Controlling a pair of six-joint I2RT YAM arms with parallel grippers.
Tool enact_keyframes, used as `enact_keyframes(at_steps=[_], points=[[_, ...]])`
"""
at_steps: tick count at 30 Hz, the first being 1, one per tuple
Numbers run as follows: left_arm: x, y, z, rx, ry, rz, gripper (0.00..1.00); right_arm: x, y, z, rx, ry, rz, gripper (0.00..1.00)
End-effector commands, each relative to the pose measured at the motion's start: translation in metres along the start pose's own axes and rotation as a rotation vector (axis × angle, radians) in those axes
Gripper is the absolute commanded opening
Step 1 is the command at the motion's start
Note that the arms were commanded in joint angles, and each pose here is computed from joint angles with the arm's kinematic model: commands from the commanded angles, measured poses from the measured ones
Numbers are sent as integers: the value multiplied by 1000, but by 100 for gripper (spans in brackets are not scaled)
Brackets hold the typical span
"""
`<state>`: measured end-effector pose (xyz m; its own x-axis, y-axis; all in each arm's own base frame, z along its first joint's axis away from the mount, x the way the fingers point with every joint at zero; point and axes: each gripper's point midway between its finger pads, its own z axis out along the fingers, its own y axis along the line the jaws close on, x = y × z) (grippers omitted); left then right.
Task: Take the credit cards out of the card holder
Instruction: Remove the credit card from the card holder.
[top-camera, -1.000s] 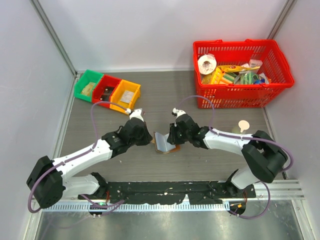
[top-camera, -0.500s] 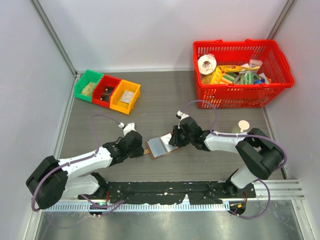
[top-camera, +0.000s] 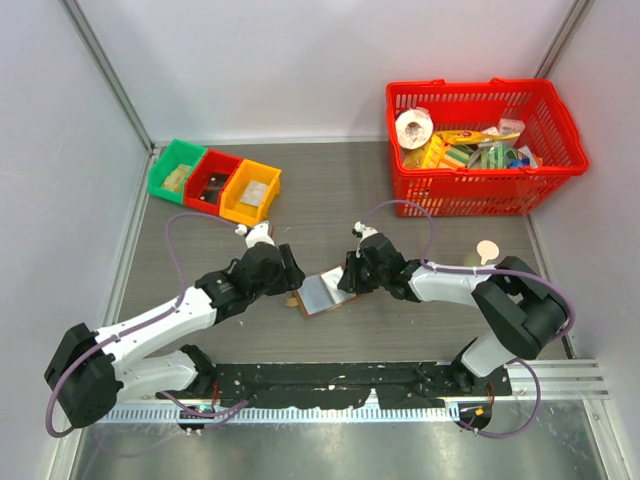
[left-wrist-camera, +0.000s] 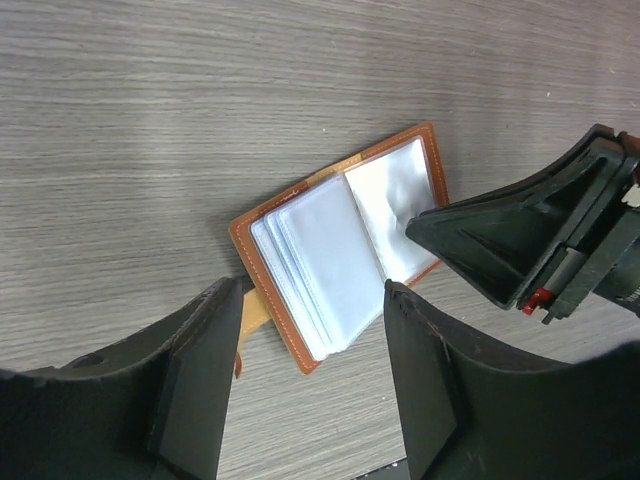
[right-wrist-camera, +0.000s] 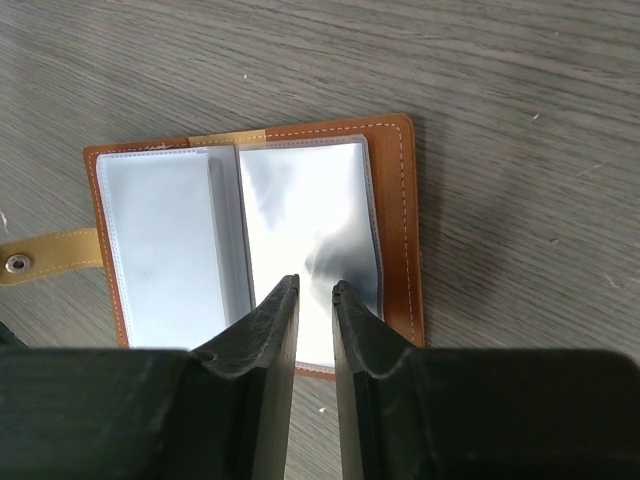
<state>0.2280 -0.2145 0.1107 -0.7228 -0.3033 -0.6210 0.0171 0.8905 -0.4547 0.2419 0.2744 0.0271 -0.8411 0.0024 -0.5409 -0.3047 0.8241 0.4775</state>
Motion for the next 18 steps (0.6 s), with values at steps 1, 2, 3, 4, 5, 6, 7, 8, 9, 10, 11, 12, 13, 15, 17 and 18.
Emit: enact_keyframes(at_steps=[1,2,3,4,5,6,7,8,9,10,11,12,13,15,17,18], points=[[5,-8,9,21,27,6,55,-13,8,-7,-16,-22,-28,25],[7,-10,13,31,30,-5,48,-12,8,-6,-17,-18,-27,26],[9,-12,16,41,31,-19,44,-13,10,-6,-21,-19,-31,25],[10,-14,18,52,31,-33,40,-13,8,-6,-17,-18,-32,25],[12,-16,20,65,30,-48,38,-13,8,-6,-16,-19,-33,25],[13,-18,22,75,30,-64,35,-11,6,-5,-8,-15,-30,25],[13,-19,24,81,30,-73,33,-12,6,-4,-11,-19,-29,25],[13,-22,25,89,28,-79,33,-10,5,-3,-8,-12,-27,25],[13,-22,27,89,29,-85,33,-9,5,-3,-7,-10,-27,25],[14,-22,29,90,30,-88,33,-7,4,-2,-6,-6,-25,26],[15,-24,30,95,32,-92,33,-8,4,-2,-7,-8,-24,25],[16,-24,33,95,37,-95,33,-6,3,-1,-4,-7,-25,25],[18,-24,35,91,42,-96,33,-7,3,-1,-4,-9,-24,26],[21,-23,40,87,51,-100,34,-7,1,-1,0,-8,-22,25],[25,-21,45,76,60,-104,35,-6,1,-2,2,-9,-23,25],[27,-19,47,69,65,-104,35,-7,2,-2,0,-11,-24,26]])
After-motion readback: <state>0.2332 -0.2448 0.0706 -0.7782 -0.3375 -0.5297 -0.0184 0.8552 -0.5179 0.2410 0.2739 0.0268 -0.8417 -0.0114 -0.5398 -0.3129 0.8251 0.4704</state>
